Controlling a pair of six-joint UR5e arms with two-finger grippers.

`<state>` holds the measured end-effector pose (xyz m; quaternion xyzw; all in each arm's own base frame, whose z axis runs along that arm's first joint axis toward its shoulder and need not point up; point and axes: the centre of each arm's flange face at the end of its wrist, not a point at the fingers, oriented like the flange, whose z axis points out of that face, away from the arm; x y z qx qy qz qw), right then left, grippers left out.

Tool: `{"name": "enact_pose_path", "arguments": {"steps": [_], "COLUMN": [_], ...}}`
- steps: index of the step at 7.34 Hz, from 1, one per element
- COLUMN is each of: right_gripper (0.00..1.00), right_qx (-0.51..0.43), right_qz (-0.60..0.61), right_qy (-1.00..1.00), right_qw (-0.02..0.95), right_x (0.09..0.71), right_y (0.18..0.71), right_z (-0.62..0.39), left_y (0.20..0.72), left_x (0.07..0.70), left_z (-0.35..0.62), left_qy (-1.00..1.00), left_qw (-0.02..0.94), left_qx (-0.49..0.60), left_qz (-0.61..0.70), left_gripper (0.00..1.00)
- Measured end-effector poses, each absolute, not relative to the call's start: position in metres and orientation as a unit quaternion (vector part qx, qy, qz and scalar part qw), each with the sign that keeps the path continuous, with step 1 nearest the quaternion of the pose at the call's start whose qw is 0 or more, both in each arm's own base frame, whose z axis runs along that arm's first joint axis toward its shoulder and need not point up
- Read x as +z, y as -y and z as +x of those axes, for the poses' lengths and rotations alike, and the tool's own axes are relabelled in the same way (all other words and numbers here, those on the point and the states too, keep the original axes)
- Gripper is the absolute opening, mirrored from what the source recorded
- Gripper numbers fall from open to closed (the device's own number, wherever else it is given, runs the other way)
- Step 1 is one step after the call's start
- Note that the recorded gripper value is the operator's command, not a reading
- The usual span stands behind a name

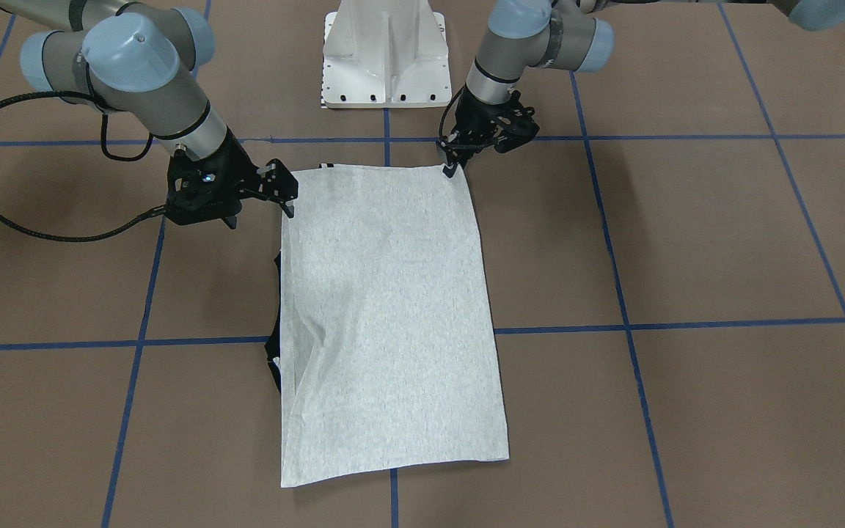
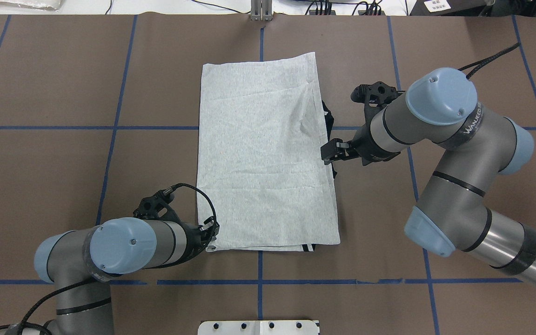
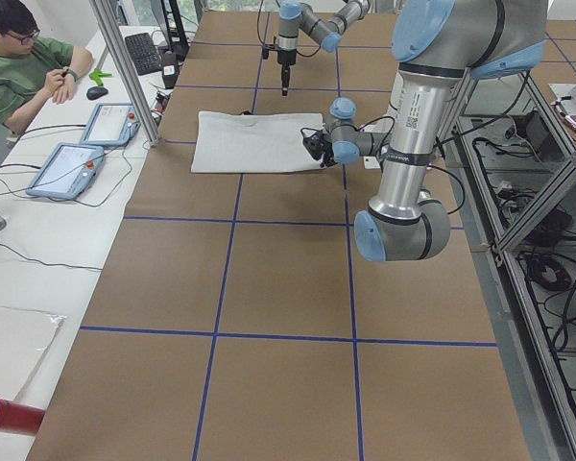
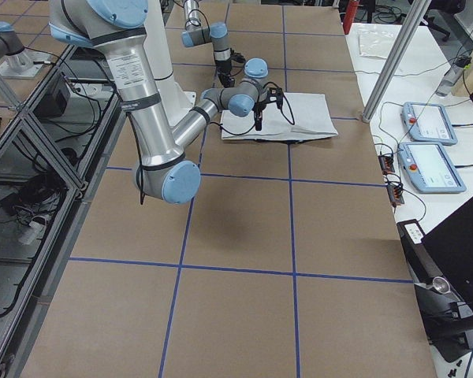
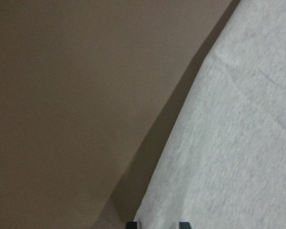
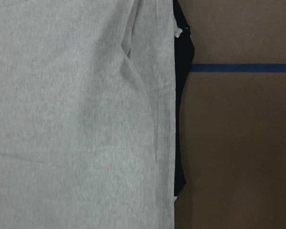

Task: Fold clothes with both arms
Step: 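Move the right gripper to the shirt's near corner beside the left gripper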

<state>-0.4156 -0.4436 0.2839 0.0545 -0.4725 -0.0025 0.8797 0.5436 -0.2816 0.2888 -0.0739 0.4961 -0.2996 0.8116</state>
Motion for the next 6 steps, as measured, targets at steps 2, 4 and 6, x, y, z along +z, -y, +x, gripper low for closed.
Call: {"name": "enact_pose_path", "arguments": {"steps": [2,4,6], "right_gripper": [1.00,1.00,1.00], "right_qx": [-0.004,0.009,0.054], "right_qz": [0.055,0.043,0.022], "right_qy": [0.473,0.474,0.469], "right_qw": [0.879,0.879,0.881], "right_x": [0.283,0.280,0.276], "right_y": [0.442,0.434,0.408], "right_z": [-0.417,-0.428,-0.459], "left_y": [0.281,0.282,0.282], "left_x": [0.286,0.270,0.260], "left_z": [0.541,0.533,0.527], "left_qy": [-0.499,-0.512,-0.521], "left_qw": [0.811,0.803,0.798], "left_qx": [-0.297,-0.295,-0.295], "left_qz": [-0.075,-0.076,-0.076], "left_gripper": [0.00,0.00,0.00]}}
